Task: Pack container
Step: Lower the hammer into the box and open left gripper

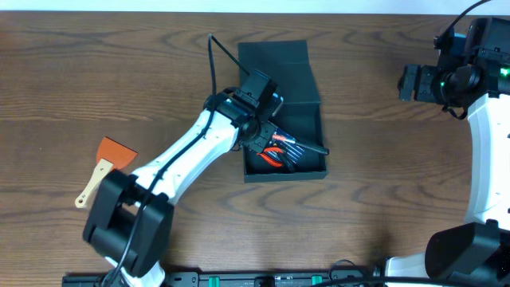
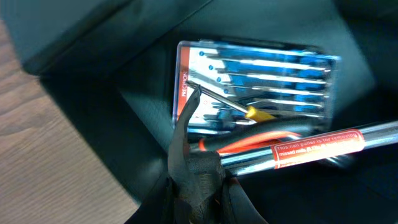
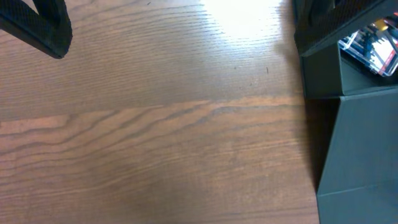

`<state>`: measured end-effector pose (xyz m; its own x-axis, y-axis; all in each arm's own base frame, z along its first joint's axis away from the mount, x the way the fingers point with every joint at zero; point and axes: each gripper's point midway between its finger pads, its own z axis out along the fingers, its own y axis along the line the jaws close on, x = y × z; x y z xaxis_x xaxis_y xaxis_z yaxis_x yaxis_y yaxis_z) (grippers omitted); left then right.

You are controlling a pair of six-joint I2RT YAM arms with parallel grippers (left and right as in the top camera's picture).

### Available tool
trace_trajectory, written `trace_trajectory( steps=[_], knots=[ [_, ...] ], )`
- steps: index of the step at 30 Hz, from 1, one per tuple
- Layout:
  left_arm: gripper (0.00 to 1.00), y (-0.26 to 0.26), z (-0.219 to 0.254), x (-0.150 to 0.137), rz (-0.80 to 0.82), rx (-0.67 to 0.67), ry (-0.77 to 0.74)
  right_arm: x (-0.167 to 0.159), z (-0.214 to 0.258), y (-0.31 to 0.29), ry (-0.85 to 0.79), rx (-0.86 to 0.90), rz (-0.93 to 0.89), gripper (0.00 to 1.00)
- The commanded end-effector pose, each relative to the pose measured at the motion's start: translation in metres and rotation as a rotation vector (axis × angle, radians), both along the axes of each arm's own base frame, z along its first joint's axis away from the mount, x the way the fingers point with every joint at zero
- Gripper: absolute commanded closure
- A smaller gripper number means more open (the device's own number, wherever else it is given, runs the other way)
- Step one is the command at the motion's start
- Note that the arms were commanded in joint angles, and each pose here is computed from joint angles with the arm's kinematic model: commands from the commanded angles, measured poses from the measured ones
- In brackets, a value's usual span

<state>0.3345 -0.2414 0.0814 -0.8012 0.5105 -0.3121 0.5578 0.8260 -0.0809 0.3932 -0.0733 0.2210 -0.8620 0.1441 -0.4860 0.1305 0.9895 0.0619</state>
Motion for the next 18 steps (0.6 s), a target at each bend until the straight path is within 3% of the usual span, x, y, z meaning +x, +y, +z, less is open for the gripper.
trace_trajectory(
  steps=[1,16,18],
  knots=[
    [0.94,0.005,-0.005,0.009,0.01,0.003,0.007,-0.002,-0.002,-0.003,0.011,0.006,-0.012,0.01],
    [0.94,0.026,-0.01,0.024,0.075,0.003,0.011,-0.003,-0.003,-0.003,0.015,0.005,-0.008,0.01],
    [0.9,0.026,-0.01,0.025,0.076,0.003,0.012,-0.003,-0.003,-0.003,0.015,0.004,-0.008,0.01]
  ],
)
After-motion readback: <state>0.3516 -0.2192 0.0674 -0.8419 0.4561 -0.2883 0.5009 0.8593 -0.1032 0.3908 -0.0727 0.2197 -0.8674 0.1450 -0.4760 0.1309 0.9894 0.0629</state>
